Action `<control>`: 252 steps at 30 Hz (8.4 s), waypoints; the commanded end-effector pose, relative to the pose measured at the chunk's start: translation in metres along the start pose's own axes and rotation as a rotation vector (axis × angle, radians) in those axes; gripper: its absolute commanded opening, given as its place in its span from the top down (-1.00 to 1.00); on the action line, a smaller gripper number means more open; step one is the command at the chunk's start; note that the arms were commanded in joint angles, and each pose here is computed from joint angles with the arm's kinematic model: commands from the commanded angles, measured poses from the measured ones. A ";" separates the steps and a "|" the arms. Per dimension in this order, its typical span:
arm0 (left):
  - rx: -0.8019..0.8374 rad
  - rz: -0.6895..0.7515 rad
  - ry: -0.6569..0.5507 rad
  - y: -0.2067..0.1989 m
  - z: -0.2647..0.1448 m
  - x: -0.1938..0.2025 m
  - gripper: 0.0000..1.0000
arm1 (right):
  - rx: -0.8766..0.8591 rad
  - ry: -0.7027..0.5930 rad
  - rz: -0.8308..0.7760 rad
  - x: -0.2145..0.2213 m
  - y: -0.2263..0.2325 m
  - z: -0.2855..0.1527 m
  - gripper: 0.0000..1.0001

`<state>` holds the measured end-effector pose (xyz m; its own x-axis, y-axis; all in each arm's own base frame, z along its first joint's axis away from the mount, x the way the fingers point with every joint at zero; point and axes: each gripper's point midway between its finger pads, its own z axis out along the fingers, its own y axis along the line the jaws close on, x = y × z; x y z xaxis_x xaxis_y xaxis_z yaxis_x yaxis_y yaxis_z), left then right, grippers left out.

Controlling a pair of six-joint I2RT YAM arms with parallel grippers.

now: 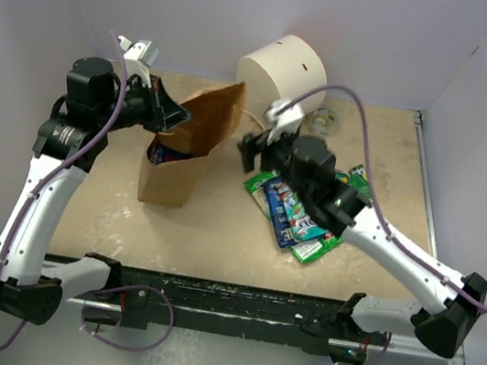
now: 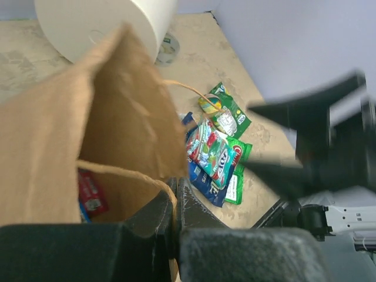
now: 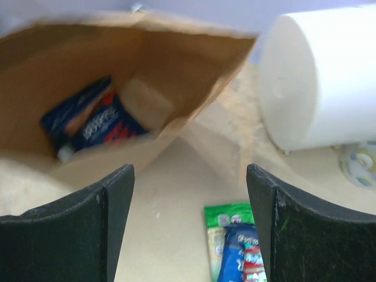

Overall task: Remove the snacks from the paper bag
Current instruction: Adjust the paper bag at the center of the board, then take out the snack from the paper bag.

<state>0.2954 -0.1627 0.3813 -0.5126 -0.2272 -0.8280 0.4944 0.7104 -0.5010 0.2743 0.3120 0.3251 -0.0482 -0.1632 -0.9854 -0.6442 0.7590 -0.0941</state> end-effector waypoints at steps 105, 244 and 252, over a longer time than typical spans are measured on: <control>0.044 0.159 0.007 -0.076 -0.010 0.029 1.00 | -0.418 -0.193 -0.832 0.075 0.161 0.041 -0.29; -0.087 0.165 -0.121 -0.058 -0.047 0.013 1.00 | -0.452 -0.211 -1.114 0.111 0.104 0.115 -0.31; 0.034 0.186 -0.139 -0.077 -0.047 0.015 1.00 | -0.573 -0.269 -1.281 0.097 0.130 0.085 -0.36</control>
<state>0.2211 -0.1803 0.3968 -0.3829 -0.1638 -0.9091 0.5167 0.7778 -0.3578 0.2725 0.4345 0.2006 0.8282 -0.4321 -0.3569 -0.4316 -0.0853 -0.8980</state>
